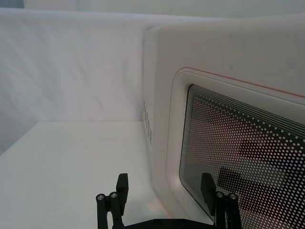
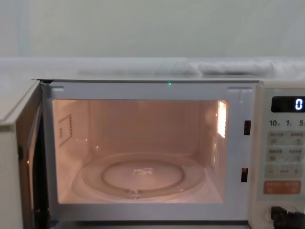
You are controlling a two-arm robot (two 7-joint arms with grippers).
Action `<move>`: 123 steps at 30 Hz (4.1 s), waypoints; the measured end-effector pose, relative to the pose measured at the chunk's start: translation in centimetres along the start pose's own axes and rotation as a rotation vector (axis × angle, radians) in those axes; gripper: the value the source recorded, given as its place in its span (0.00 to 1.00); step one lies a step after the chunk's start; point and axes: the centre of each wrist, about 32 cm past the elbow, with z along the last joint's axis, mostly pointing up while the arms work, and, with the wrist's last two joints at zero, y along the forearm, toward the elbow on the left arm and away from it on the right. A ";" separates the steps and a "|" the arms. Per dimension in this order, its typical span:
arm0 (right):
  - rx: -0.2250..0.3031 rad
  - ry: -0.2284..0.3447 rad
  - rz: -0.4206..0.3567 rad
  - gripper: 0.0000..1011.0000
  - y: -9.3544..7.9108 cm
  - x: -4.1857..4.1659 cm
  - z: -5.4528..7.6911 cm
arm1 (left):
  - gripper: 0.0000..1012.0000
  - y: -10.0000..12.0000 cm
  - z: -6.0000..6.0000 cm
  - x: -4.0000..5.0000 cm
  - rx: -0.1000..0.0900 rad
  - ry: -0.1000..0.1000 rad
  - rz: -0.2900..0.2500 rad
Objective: Press the button to open the microwave door with one hand; close the microwave door with the other hand.
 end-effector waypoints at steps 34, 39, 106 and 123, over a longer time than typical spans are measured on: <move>0.060 -0.085 0.086 0.00 -6.9 1.60 5.5 | 0.99 0.0 0.0 0.00 0.000 0.000 0.000; 0.070 -0.099 0.097 0.00 -7.5 2.36 5.8 | 0.99 0.0 0.0 0.00 0.000 0.000 0.000; 0.100 -0.099 0.090 0.99 -8.4 4.75 5.3 | 0.99 0.0 0.0 0.00 0.000 0.000 0.000; 0.100 -0.099 0.090 0.99 -8.4 4.74 5.3 | 0.99 0.0 0.0 0.00 0.000 0.000 0.000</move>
